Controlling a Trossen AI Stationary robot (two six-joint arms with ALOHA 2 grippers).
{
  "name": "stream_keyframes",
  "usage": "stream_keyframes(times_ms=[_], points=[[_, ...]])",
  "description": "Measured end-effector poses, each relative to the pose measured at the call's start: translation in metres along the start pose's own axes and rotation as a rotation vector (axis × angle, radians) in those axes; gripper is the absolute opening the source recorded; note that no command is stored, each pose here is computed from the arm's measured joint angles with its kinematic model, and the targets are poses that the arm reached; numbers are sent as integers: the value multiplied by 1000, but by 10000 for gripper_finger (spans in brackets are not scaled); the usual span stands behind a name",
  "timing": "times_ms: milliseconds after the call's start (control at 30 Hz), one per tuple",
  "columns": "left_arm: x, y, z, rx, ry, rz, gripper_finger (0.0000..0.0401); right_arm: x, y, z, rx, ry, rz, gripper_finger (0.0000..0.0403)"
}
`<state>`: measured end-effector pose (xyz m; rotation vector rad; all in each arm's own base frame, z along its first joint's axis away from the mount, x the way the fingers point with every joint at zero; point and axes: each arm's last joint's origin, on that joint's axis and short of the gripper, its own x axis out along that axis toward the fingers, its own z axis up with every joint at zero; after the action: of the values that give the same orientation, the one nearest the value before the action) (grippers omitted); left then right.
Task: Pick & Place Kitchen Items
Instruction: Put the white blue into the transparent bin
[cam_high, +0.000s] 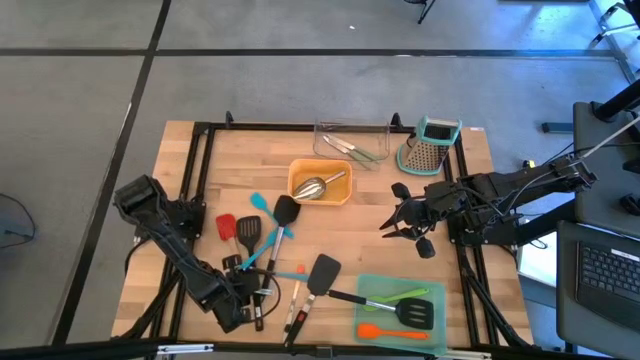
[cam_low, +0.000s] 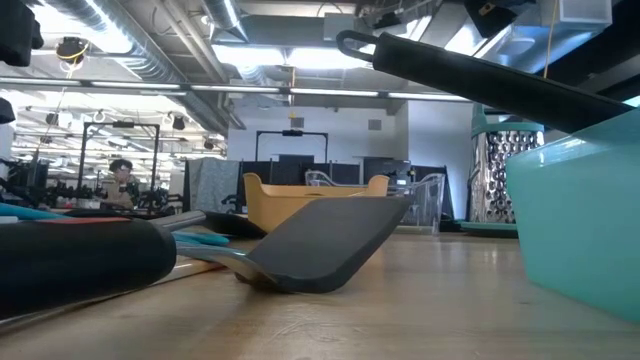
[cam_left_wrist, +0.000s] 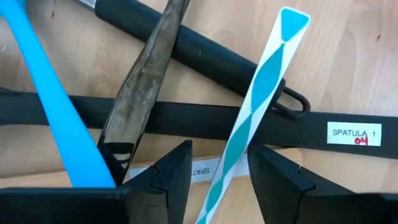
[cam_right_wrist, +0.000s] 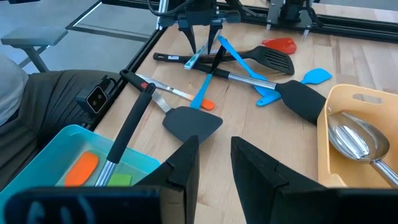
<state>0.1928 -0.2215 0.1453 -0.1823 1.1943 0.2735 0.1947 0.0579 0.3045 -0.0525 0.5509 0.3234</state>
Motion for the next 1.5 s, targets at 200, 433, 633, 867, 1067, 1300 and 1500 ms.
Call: stream_keyframes(times_ms=[200,433,633,867,1067,1300,1500], points=[[10,-2,-1,16,13,25,141,0,0,0,0,0,0,94],[22,-6,-4,27,29,38,119,0,0,0,0,0,1,94],[23,-7,-4,15,45,26,67,0,0,0,0,0,2,94],[18,-5,3,-17,81,-2,27,0,0,0,0,0,2,94],[-10,-3,17,-27,51,-27,27,0,0,0,0,0,1,94],[-39,-5,33,-3,-63,-71,27,0,0,0,0,0,1,94],[-53,2,66,87,-200,-36,27,0,0,0,0,1,1,94]])
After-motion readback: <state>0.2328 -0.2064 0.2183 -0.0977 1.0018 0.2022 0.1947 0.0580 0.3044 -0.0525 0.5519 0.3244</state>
